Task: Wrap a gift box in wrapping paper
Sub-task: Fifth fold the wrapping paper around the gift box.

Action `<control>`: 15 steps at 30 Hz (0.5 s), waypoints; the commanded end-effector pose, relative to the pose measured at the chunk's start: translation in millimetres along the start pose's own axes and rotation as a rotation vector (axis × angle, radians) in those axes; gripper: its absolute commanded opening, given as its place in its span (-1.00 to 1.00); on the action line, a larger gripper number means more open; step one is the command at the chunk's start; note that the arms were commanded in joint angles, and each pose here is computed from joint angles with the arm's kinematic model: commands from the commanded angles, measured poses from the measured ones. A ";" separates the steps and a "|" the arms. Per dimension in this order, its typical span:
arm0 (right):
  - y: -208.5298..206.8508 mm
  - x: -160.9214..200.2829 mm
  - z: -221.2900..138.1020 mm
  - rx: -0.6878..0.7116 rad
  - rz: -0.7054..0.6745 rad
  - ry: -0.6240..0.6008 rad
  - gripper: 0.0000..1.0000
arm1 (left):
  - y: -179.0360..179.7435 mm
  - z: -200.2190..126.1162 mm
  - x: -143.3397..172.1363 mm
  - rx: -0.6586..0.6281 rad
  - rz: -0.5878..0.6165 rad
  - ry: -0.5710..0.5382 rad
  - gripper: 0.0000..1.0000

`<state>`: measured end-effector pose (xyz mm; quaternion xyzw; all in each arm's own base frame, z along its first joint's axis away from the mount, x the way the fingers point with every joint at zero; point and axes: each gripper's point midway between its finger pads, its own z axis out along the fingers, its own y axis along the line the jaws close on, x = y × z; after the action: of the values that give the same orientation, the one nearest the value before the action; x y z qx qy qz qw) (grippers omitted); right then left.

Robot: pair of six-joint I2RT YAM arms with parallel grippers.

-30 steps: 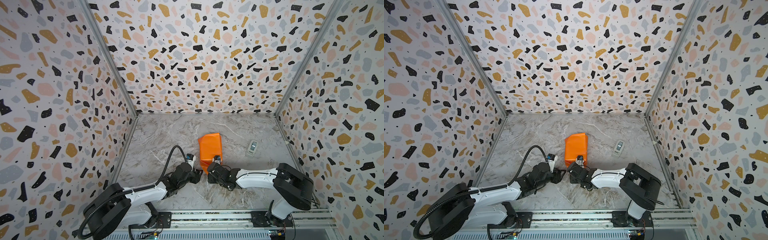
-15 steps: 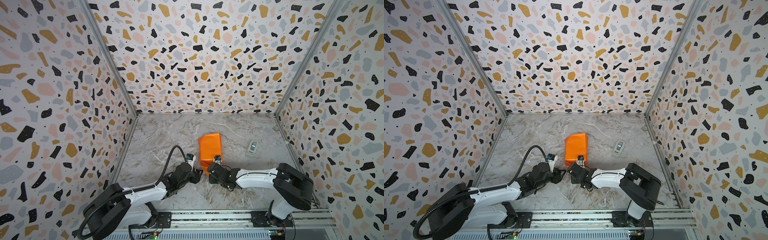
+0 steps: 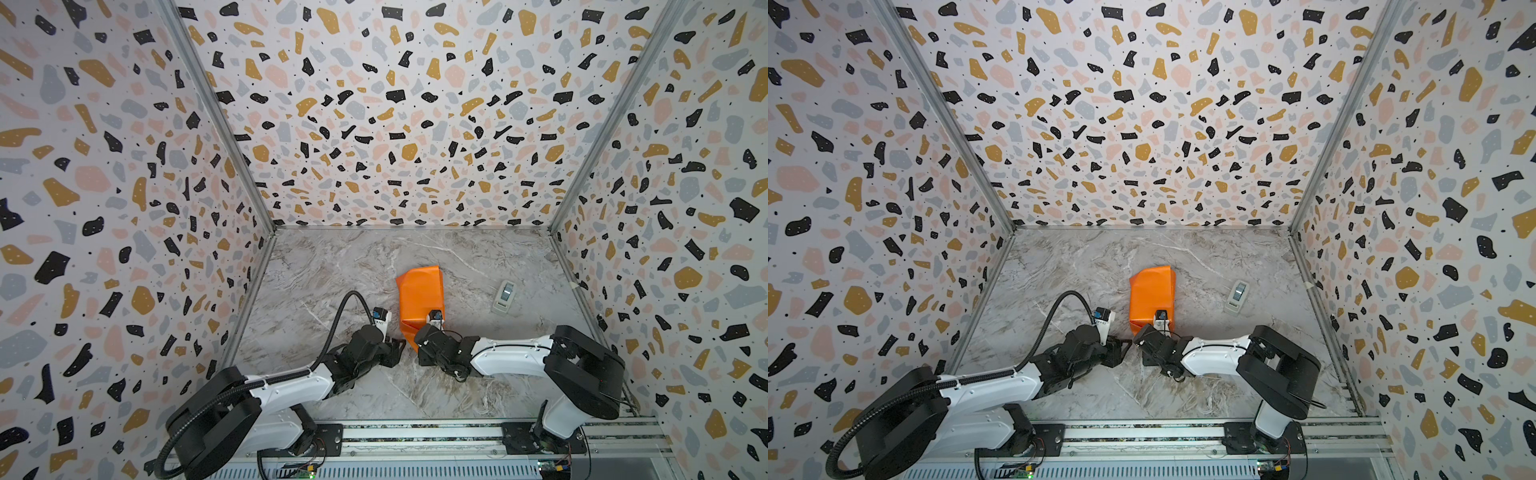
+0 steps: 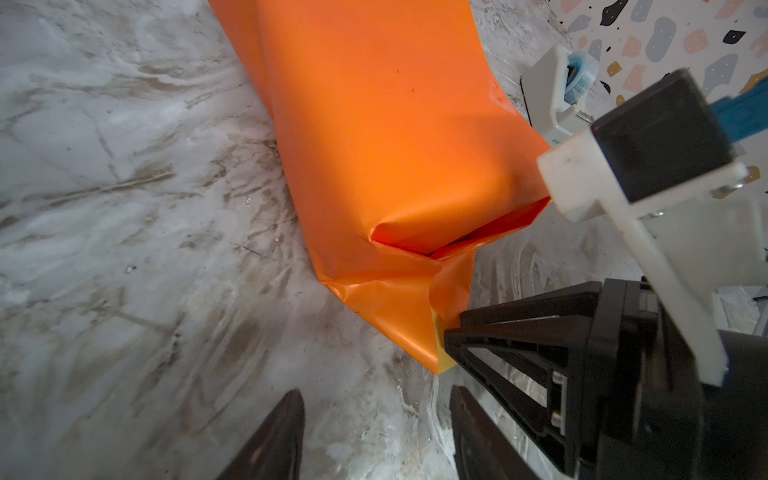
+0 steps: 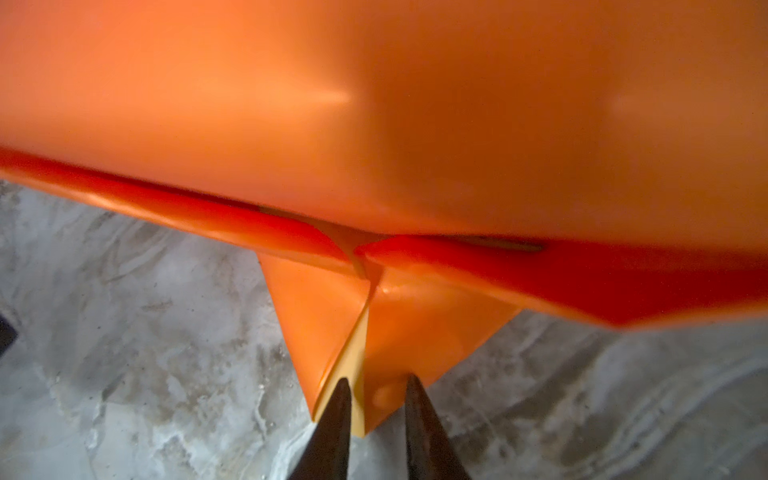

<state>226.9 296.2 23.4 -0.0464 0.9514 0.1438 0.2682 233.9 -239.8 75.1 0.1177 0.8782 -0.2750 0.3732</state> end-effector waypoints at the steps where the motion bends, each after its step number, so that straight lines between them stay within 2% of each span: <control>1: -37.9 34.3 11.1 0.142 -0.053 0.106 -0.52 | 1.8 -3.7 0.3 0.005 -0.009 -0.015 0.14; 15: -28.6 27.7 11.9 0.127 -0.058 0.089 -0.78 | 2.0 -6.2 3.8 0.018 -0.027 -0.019 0.14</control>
<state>232.0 295.9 21.4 -0.0446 0.9498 0.1283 0.2817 227.4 -233.6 69.4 0.1123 0.8805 -0.2768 0.3680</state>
